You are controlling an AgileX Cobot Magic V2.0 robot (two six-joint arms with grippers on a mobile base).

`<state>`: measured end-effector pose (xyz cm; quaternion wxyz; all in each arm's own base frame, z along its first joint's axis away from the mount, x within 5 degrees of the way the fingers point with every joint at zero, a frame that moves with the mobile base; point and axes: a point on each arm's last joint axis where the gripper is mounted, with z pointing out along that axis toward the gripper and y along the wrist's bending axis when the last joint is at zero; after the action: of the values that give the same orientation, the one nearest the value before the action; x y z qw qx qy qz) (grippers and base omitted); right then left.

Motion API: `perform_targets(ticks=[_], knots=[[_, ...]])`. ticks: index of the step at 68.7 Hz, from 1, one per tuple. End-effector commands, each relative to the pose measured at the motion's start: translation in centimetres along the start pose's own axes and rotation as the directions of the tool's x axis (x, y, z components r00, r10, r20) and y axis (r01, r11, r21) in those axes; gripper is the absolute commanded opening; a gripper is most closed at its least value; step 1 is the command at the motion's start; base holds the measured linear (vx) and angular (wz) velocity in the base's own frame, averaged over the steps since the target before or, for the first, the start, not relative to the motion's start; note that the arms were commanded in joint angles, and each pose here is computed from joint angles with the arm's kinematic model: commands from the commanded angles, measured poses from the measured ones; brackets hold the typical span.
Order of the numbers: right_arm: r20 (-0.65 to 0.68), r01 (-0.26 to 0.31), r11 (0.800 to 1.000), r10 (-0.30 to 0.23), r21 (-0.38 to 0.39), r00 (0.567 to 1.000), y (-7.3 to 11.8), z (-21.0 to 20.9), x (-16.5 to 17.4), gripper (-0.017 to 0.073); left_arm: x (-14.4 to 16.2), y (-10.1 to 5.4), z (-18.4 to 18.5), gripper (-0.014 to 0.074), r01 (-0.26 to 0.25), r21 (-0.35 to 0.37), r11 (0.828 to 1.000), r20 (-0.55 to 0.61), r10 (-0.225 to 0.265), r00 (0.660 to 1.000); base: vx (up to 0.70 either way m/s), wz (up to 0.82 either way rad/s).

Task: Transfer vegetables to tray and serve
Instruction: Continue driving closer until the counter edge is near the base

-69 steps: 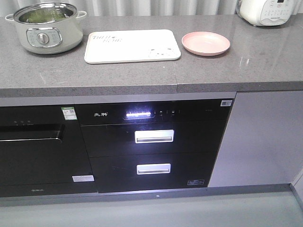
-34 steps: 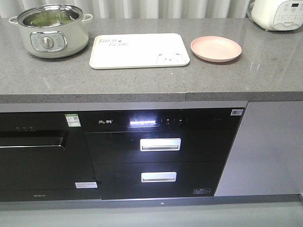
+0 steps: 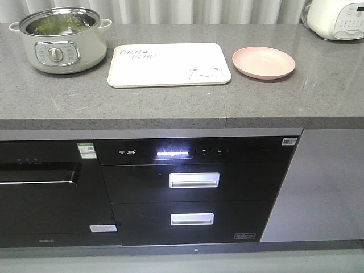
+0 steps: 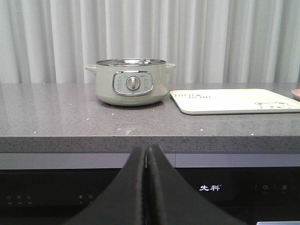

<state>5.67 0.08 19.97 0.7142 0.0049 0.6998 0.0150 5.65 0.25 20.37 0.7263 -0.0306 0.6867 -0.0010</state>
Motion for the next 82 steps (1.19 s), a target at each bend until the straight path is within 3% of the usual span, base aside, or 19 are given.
perform_targets(ticks=[1, 82], knots=[[0.07, 0.003, 1.0, -0.003, 0.002, 0.998, -0.02, -0.01, -0.47, -0.0004, -0.42, -0.12, -0.12, -0.0006, 0.004, 0.017, 1.0, 0.081, -0.005, 0.997, 0.04, -0.01], [0.068, 0.003, 1.0, -0.003, 0.002, 0.998, -0.02, -0.01, -0.46, -0.0004, -0.42, -0.12, -0.12, -0.0006, 0.004, 0.017, 1.0, 0.081, -0.005, 0.997, 0.08, 0.0]])
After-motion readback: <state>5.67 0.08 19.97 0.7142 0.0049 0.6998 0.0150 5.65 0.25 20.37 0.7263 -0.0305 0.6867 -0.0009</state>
